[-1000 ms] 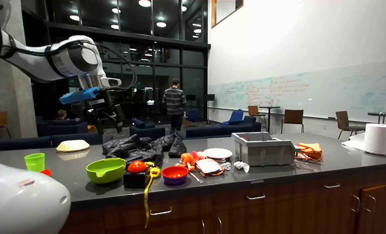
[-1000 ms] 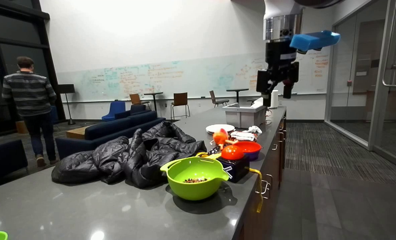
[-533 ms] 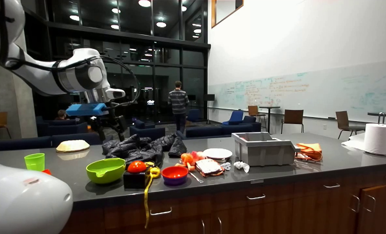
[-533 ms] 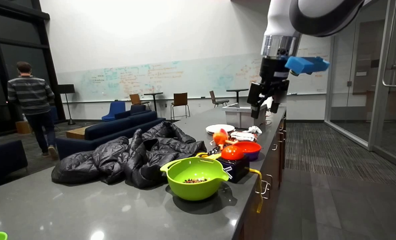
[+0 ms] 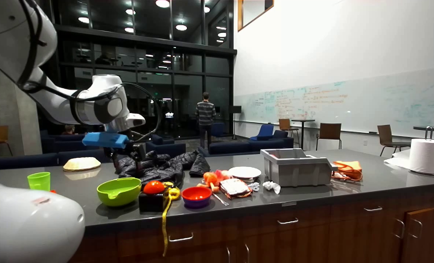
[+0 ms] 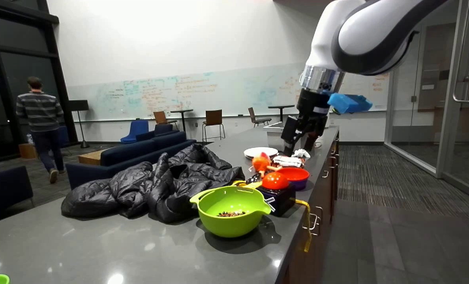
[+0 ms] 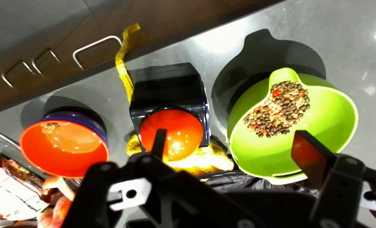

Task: Press the big orange button

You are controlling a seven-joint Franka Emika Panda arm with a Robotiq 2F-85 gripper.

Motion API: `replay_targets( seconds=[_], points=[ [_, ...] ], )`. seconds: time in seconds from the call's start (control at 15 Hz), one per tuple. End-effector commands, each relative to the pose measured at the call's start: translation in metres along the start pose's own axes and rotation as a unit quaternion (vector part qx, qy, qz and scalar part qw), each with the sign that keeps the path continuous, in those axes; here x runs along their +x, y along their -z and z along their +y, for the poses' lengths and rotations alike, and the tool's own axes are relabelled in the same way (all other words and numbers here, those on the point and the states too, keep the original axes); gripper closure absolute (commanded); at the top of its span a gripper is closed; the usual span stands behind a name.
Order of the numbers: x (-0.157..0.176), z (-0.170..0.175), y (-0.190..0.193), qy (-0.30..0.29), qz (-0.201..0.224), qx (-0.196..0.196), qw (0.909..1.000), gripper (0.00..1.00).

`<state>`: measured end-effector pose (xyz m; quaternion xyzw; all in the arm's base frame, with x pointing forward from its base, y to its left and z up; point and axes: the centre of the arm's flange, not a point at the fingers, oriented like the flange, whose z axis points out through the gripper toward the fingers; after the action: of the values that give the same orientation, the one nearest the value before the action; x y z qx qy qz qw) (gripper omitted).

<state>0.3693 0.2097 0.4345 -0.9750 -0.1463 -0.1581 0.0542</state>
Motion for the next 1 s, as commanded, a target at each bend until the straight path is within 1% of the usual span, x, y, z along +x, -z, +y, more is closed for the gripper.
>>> replay_targets(
  seconds=[0.0, 0.33, 0.67, 0.73, 0.8, 0.93],
  points=[
    [0.012, 0.000, -0.018, 0.018, 0.009, 0.025, 0.9995, 0.00],
    [0.026, 0.005, -0.030, 0.029, 0.011, 0.034, 0.9989, 0.00],
    [0.042, 0.012, -0.028, 0.031, 0.018, 0.034, 0.9988, 0.00],
    [0.046, 0.013, -0.026, 0.031, 0.021, 0.035, 0.9987, 0.05],
    [0.050, 0.014, -0.023, 0.030, 0.024, 0.036, 0.9986, 0.26],
    [0.058, 0.016, -0.019, 0.032, 0.029, 0.036, 0.9984, 0.39]
  ],
)
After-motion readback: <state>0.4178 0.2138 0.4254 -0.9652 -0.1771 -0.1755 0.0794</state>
